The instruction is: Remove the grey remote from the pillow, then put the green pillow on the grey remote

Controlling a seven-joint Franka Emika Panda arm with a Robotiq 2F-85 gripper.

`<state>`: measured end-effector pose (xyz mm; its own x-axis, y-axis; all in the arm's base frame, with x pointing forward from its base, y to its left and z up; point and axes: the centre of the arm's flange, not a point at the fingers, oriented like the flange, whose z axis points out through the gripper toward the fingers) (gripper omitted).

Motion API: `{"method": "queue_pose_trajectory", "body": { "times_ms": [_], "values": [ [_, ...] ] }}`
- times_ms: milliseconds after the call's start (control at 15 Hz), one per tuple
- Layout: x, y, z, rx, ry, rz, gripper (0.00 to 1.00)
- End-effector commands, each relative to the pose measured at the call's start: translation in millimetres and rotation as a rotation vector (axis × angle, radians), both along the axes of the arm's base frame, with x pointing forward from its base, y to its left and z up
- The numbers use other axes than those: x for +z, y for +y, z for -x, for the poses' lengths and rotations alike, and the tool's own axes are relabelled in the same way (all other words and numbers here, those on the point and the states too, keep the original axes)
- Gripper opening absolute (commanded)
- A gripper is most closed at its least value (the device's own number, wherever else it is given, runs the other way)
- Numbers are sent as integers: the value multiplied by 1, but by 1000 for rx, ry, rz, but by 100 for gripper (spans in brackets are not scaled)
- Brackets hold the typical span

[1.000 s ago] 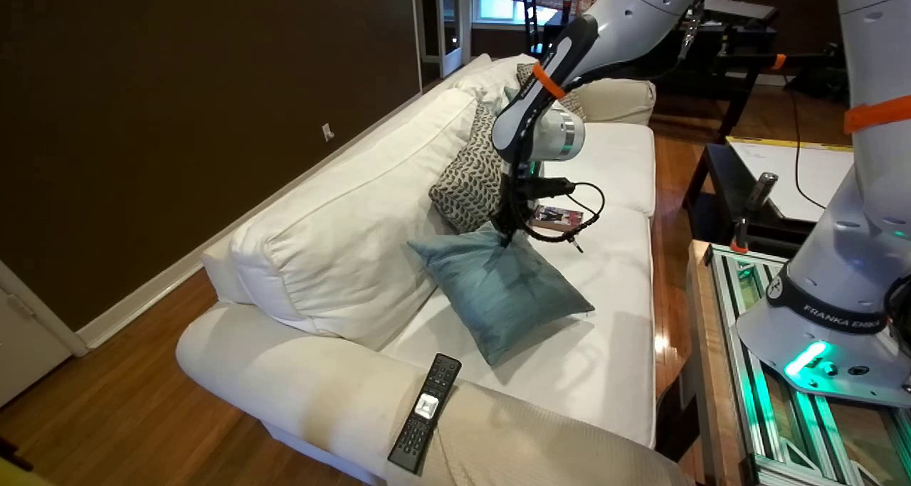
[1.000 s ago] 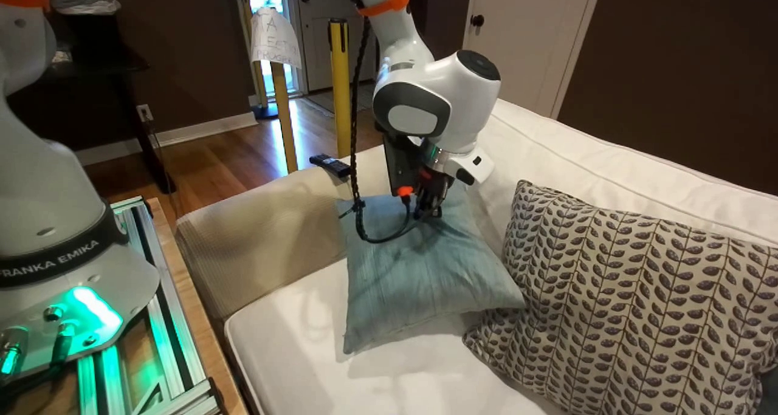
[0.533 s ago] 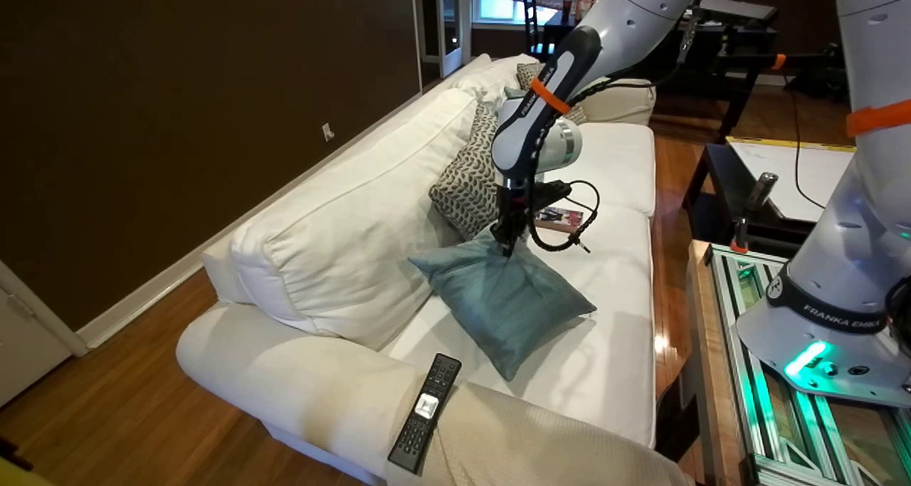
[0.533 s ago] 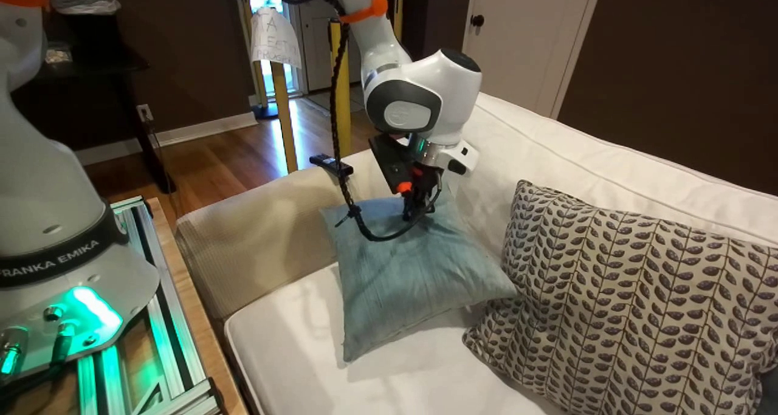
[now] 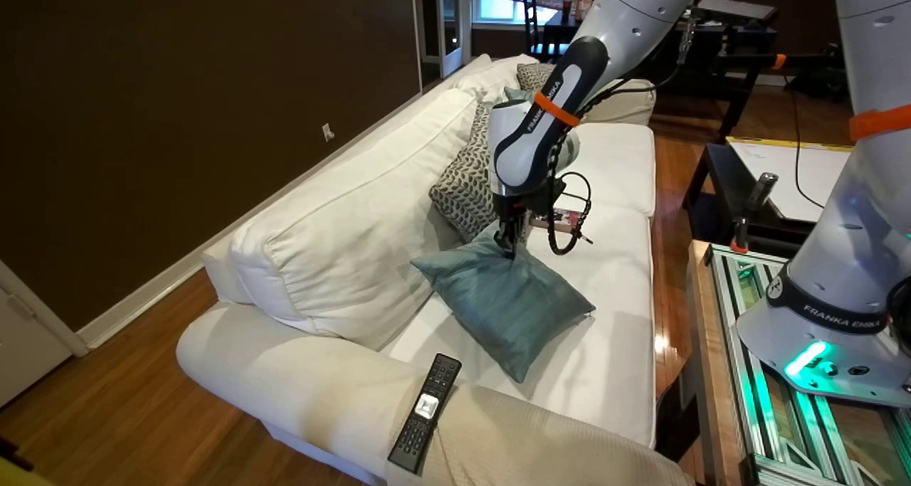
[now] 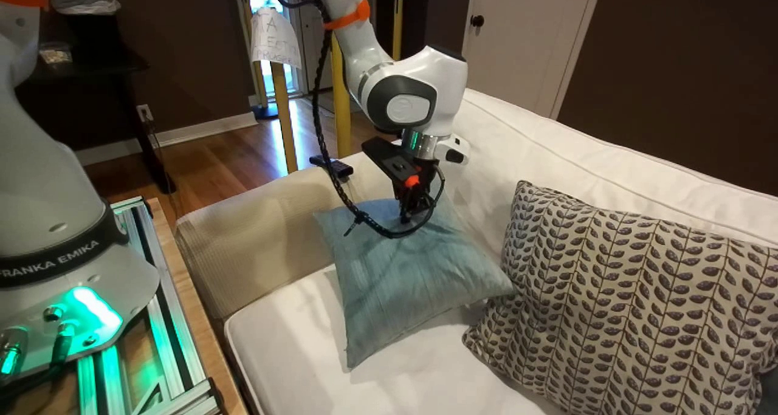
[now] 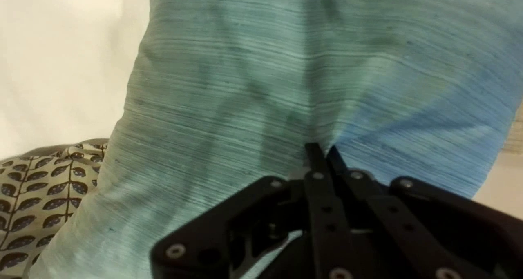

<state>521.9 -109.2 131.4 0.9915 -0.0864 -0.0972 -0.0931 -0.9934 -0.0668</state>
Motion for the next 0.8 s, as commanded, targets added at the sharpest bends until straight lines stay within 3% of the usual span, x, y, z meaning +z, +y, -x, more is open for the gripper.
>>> {"method": "queue_pose_trajectory", "body": {
  "times_ms": [0,333,733],
  "values": [
    [14,15,3,114,29,27,1],
    [15,29,9,210,61,21,1],
    [14,0,9,182,57,100,1]
  ]
}}
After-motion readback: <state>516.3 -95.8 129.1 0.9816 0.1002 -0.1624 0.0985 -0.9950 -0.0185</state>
